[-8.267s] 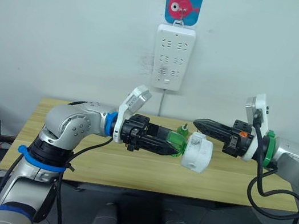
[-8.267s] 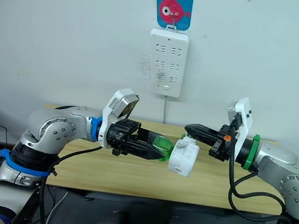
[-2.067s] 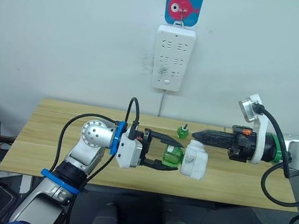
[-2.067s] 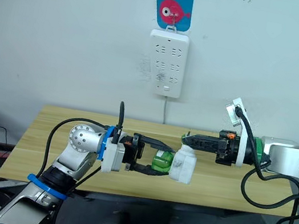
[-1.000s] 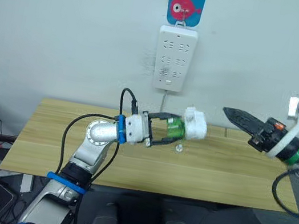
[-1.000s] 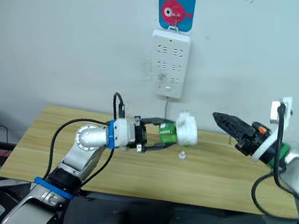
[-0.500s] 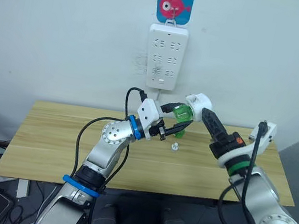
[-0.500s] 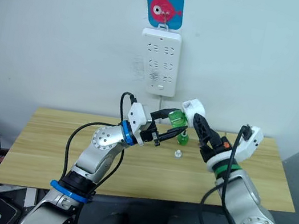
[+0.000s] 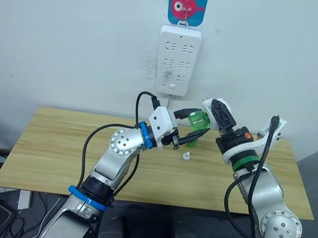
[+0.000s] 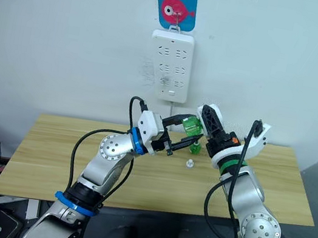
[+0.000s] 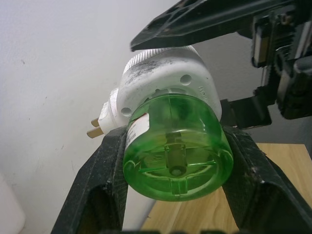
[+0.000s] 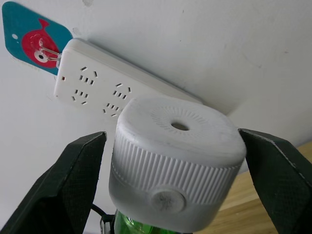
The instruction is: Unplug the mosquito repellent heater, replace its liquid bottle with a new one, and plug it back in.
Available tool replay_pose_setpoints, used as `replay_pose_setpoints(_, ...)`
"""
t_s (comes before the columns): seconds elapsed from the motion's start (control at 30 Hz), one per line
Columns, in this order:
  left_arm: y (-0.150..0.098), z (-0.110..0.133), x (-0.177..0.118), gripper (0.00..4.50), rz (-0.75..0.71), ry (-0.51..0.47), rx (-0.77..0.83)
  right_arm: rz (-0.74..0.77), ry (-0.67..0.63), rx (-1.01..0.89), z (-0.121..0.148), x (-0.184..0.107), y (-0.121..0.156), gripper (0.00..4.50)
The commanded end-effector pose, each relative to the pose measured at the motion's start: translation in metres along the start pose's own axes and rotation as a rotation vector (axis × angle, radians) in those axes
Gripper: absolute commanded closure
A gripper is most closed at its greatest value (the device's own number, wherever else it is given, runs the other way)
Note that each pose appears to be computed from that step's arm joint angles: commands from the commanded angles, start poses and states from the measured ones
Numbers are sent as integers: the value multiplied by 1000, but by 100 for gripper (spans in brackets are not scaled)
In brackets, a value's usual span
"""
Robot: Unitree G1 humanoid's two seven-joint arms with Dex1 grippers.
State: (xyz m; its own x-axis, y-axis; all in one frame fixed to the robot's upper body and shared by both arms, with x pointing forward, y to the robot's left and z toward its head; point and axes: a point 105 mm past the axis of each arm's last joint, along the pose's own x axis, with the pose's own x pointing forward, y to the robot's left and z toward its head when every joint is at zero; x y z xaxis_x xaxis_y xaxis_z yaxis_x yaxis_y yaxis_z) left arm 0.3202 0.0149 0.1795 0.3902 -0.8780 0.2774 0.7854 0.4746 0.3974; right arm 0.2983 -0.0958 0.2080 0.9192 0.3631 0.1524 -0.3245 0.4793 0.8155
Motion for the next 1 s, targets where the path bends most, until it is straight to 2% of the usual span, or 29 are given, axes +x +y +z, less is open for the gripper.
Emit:
replay_pose_setpoints(0.03,-4,18,4,226,-18,-63,54,54,-24,24,4,0,13,0)
replay_pose_setpoints(0.13,-3,17,3,226,-11,-58,56,63,-30,35,5,1,14,61)
replay_pose_setpoints(0.2,-3,17,3,226,-5,-56,52,65,-30,38,4,1,15,127)
replay_pose_setpoints(0.23,-3,16,3,226,-2,-56,51,65,-31,42,4,1,15,138)
replay_pose_setpoints(0.5,-10,16,2,226,-19,-68,55,85,-16,64,1,0,19,138)
replay_pose_setpoints(0.57,-7,14,0,150,2,-53,46,86,-15,67,1,0,19,138)
replay_pose_setpoints(0.67,-7,4,-9,59,-18,13,6,77,-24,60,2,-1,18,140)
replay_pose_setpoints(0.73,1,-1,-25,0,-12,62,-15,54,-41,4,9,-4,13,141)
replay_pose_setpoints(0.83,17,-2,-44,0,35,115,-74,30,-63,-79,19,-9,8,141)
replay_pose_setpoints(0.93,60,-2,-65,0,189,166,-69,20,-27,-386,26,-13,6,141)
replay_pose_setpoints(1.0,75,-2,-71,0,239,184,-85,29,2,-505,25,-15,7,141)
